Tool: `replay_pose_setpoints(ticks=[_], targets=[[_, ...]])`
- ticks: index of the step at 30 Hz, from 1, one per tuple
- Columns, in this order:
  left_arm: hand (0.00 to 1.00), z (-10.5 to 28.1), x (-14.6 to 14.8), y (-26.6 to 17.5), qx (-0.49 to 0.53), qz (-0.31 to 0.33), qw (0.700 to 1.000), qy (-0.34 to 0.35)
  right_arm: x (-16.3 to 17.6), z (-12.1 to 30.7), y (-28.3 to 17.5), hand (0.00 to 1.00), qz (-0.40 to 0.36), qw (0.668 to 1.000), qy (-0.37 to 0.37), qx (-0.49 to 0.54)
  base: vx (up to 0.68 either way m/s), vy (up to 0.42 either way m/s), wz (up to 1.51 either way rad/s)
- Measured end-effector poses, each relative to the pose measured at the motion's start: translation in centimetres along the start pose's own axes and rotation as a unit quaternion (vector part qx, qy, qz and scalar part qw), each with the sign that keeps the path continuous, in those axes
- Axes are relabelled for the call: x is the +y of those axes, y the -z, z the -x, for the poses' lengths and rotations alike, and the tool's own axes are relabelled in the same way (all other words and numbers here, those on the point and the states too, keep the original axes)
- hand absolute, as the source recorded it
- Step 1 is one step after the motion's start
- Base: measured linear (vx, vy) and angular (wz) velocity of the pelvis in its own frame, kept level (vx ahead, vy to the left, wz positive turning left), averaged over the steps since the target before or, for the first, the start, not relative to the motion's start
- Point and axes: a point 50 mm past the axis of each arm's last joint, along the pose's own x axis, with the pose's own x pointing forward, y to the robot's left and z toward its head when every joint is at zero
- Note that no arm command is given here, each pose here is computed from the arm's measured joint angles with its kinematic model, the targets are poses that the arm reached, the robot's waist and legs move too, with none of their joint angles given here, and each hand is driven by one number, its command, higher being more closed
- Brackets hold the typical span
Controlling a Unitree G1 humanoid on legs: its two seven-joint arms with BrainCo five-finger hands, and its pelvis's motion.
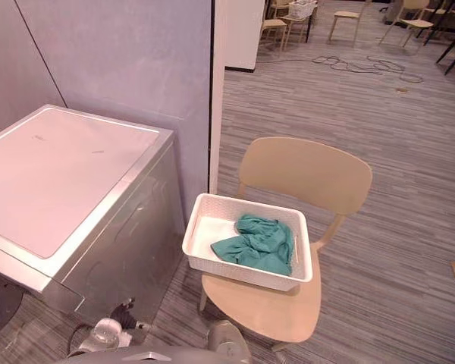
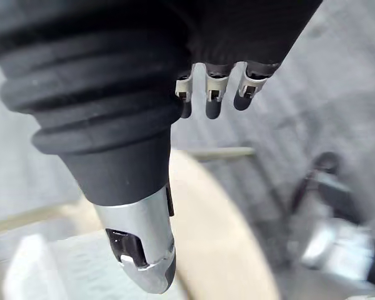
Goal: Pick up the laundry basket with both hands and put the clothes into the washing machine.
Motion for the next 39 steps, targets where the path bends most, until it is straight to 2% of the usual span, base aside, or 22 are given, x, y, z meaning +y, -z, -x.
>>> replay_pose_setpoints(ticks=[3, 7, 12, 16, 18, 22, 26, 29, 31, 32, 39], targets=[[0.00, 0.2, -0.6, 0.5, 0.002, -0.029, 1.000, 0.011, -0.4, 2.2, -7.2, 0.00, 0.028, 0.985, -0.039, -0.167, -0.06, -0.014, 0.06], [0.00, 0.5, -2.1, 0.9, -0.003, -0.056, 0.998, 0.035, -1.6, 5.4, -12.8, 0.00, 0.044, 0.952, -0.040, -0.299, 0.00, 0.035, 0.15], [0.00, 0.8, -3.2, 1.1, -0.017, -0.102, 0.993, 0.057, -1.9, 8.5, -18.7, 0.00, 0.044, 0.888, -0.020, -0.458, 0.02, 0.090, 0.01], [0.00, 0.8, -3.4, 0.8, -0.033, -0.145, 0.986, 0.071, 2.0, 8.1, -21.3, 0.00, 0.040, 0.854, -0.094, -0.510, -0.01, 0.096, 0.08], [0.00, 0.8, -3.4, 0.5, -0.038, -0.163, 0.983, 0.079, 5.4, 8.1, -22.5, 0.00, 0.099, 0.829, -0.164, -0.526, -0.02, 0.082, 0.25], [0.00, 0.6, -2.6, 0.2, -0.042, -0.178, 0.981, 0.071, 9.6, 6.7, -23.7, 0.00, 0.196, 0.789, -0.250, -0.526, -0.01, 0.038, 0.46], [0.00, 0.2, -0.8, -0.6, -0.052, -0.194, 0.978, 0.050, 12.4, 1.8, -24.2, 0.00, 0.258, 0.805, -0.268, -0.462, -0.03, 0.014, 0.39], [0.00, -0.1, 0.1, -1.5, -0.061, -0.186, 0.980, 0.035, 13.8, -1.9, -24.8, 0.00, 0.333, 0.818, -0.226, -0.411, -0.05, 0.001, 0.25], [0.00, -0.1, 0.2, -2.2, -0.069, -0.174, 0.982, 0.029, 13.8, -3.9, -24.9, 0.00, 0.356, 0.834, -0.195, -0.374, -0.04, -0.006, 0.10], [0.00, -0.2, 0.3, -2.6, -0.075, -0.165, 0.983, 0.023, 13.8, -4.9, -25.1, 0.00, 0.355, 0.847, -0.174, -0.356, -0.03, -0.004, 0.07], [0.00, -0.4, 1.5, -5.1, -0.111, -0.108, 0.988, -0.015, 13.5, -7.1, -28.2, 0.00, 0.345, 0.879, -0.097, -0.315, -0.05, -0.011, 0.11]])
